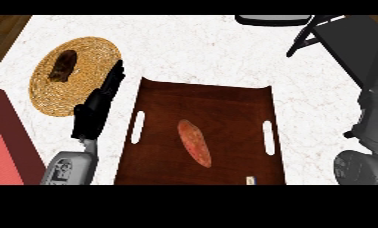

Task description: Pick the cupcake from the tray and place it in the tiered shelf

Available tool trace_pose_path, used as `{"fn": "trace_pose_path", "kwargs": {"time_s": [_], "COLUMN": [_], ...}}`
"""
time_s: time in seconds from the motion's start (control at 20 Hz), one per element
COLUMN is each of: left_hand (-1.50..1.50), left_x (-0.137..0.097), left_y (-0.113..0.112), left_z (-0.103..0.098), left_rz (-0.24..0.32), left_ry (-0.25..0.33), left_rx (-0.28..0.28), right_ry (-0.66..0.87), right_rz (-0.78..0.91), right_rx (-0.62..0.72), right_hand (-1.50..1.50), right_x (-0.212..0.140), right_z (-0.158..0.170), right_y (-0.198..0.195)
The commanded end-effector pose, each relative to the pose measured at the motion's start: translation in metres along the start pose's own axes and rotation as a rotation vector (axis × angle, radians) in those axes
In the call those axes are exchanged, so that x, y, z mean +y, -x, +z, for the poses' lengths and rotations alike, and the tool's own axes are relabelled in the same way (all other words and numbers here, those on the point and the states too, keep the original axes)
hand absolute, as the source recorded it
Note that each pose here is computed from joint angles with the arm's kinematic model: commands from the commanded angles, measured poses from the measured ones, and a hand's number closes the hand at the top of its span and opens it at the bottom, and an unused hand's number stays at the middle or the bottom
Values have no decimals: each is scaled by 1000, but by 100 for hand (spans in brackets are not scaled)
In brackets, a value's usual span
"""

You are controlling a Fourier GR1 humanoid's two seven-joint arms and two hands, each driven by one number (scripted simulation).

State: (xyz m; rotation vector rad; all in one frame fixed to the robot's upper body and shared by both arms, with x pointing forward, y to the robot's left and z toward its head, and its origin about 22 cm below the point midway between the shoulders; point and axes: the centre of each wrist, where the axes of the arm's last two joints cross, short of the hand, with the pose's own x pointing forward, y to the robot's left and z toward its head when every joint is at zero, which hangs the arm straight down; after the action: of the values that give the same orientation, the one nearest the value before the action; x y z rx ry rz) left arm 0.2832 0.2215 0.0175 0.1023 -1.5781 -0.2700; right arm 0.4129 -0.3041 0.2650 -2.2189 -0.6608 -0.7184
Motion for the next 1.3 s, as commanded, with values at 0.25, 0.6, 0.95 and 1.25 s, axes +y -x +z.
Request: {"fn": "trace_pose_path", "kwargs": {"time_s": [0.25,0.6,0.95,1.25], "left_hand": [0,0,0,0], "left_x": [-2,4,0,-1], "left_y": [5,0,2,4], "left_z": [11,4,0,-5], "left_rz": [1,10,2,10], "left_ry": [7,-1,-19,-2], "left_rx": [6,18,14,15], "right_ry": [58,227,211,173], "right_rz": [-223,-384,-313,-239], "right_rx": [168,276,494,531], "right_hand": [-150,-150,-150,-150], "right_x": [-38,-103,-174,-202], "right_z": [-24,-51,-52,-58], "right_y": [-26,-28,-8,29]}}
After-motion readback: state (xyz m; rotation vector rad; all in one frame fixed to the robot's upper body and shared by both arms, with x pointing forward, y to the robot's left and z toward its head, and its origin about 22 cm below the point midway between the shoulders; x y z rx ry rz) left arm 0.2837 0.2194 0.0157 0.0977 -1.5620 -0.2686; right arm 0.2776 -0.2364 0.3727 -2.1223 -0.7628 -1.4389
